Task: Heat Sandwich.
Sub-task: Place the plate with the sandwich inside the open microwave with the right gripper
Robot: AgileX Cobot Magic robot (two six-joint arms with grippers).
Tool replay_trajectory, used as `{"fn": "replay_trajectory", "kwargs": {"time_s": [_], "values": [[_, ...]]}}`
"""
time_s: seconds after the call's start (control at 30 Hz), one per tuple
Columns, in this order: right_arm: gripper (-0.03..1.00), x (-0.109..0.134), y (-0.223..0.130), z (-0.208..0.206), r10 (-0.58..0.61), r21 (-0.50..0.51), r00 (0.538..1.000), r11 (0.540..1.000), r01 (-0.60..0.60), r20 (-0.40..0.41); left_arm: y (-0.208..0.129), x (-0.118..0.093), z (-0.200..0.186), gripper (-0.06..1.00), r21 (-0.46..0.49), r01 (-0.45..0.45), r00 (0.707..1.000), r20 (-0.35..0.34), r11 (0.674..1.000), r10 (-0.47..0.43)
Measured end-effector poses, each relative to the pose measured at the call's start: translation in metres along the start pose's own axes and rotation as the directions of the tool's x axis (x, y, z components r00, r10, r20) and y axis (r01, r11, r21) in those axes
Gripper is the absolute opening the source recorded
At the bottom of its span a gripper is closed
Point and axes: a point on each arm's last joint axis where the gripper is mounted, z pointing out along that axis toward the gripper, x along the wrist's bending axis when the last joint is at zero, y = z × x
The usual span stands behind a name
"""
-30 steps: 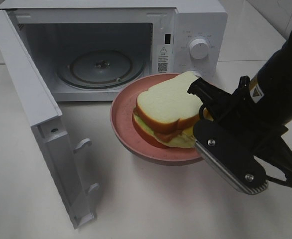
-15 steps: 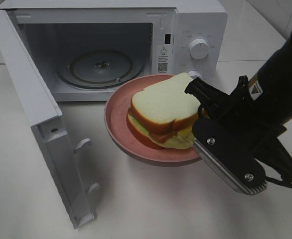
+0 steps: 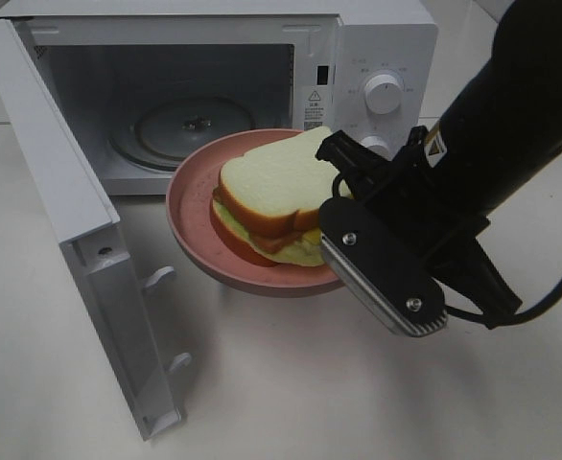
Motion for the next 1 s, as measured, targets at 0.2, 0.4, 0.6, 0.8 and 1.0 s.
{"fn": "replay_trajectory", "kwargs": {"time_s": [0.2, 0.4, 0.6, 0.8, 1.0], "values": [[0.04, -0.016, 0.006, 0.008, -0.025, -0.010, 1.000, 1.000, 0.025, -0.003, 0.000, 0.000, 0.000, 0.99, 0.000, 0.000, 1.000, 0.000, 1.000, 0.000], [0.04, -0.036, 0.005, 0.018, -0.024, -0.012, 1.000, 1.000, 0.024, -0.008, 0.000, 0.000, 0.000, 0.99, 0.000, 0.000, 1.000, 0.000, 1.000, 0.000], [0.04, -0.047, 0.005, 0.024, -0.025, -0.013, 0.999, 1.000, 0.024, -0.023, 0.000, 0.000, 0.000, 0.99, 0.000, 0.000, 1.000, 0.000, 1.000, 0.000], [0.04, -0.062, 0.004, 0.028, -0.014, -0.011, 1.000, 1.000, 0.013, -0.008, 0.000, 0.000, 0.000, 0.99, 0.000, 0.000, 1.000, 0.000, 1.000, 0.000], [0.04, -0.078, 0.004, 0.034, -0.001, -0.012, 1.000, 1.000, 0.001, -0.031, 0.000, 0.000, 0.000, 0.99, 0.000, 0.000, 1.000, 0.000, 1.000, 0.000]]}}
